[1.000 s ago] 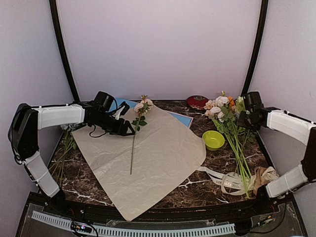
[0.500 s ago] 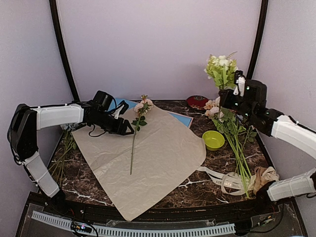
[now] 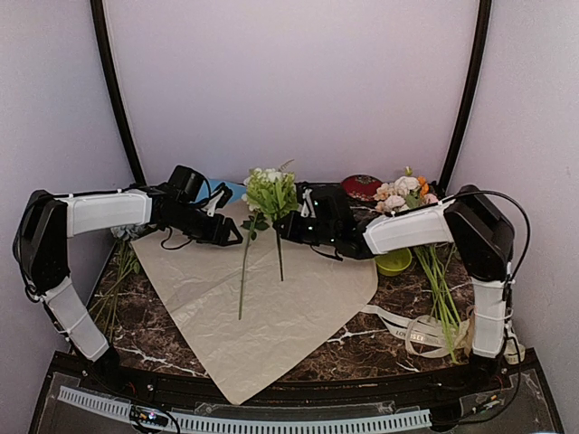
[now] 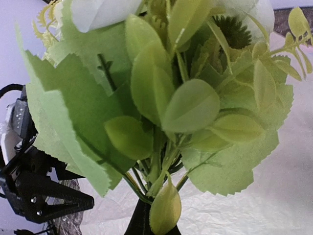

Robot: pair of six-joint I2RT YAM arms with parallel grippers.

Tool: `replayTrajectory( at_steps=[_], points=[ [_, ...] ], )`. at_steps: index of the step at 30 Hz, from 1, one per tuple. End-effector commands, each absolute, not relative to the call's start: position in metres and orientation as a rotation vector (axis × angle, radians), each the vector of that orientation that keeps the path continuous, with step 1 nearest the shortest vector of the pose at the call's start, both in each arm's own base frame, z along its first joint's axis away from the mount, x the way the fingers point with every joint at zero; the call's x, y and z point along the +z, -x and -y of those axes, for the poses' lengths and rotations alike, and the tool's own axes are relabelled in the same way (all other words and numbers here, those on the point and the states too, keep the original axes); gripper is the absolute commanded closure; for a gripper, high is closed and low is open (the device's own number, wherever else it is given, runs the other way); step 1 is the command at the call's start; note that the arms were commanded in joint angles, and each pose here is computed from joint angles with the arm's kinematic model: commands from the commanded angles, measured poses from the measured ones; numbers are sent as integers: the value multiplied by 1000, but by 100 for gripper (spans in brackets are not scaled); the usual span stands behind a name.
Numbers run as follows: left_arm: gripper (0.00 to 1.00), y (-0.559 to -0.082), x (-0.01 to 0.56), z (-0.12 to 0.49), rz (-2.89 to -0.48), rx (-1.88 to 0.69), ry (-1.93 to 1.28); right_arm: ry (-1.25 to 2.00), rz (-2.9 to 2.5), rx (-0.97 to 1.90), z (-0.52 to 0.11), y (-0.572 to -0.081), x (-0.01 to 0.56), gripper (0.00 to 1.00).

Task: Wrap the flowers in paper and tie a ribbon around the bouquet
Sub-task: Place the fake flower on the flattened wrapping paper.

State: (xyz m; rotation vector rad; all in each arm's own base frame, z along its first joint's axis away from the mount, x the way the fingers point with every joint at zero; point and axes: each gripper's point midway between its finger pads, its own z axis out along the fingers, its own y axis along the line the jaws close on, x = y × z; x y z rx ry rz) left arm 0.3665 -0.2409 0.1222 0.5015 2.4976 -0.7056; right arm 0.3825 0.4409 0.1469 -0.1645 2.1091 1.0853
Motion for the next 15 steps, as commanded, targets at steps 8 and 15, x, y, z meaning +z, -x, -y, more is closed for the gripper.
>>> replayTrajectory(
  at_steps=[8,15],
  points=[
    [38,-366,134,236,-2474,-690,-509,-36,-2152,1166,-489,-388,107,99],
    [38,-367,131,235,-2483,-679,-511,238,-2157,856,-481,-369,138,54]
  ],
)
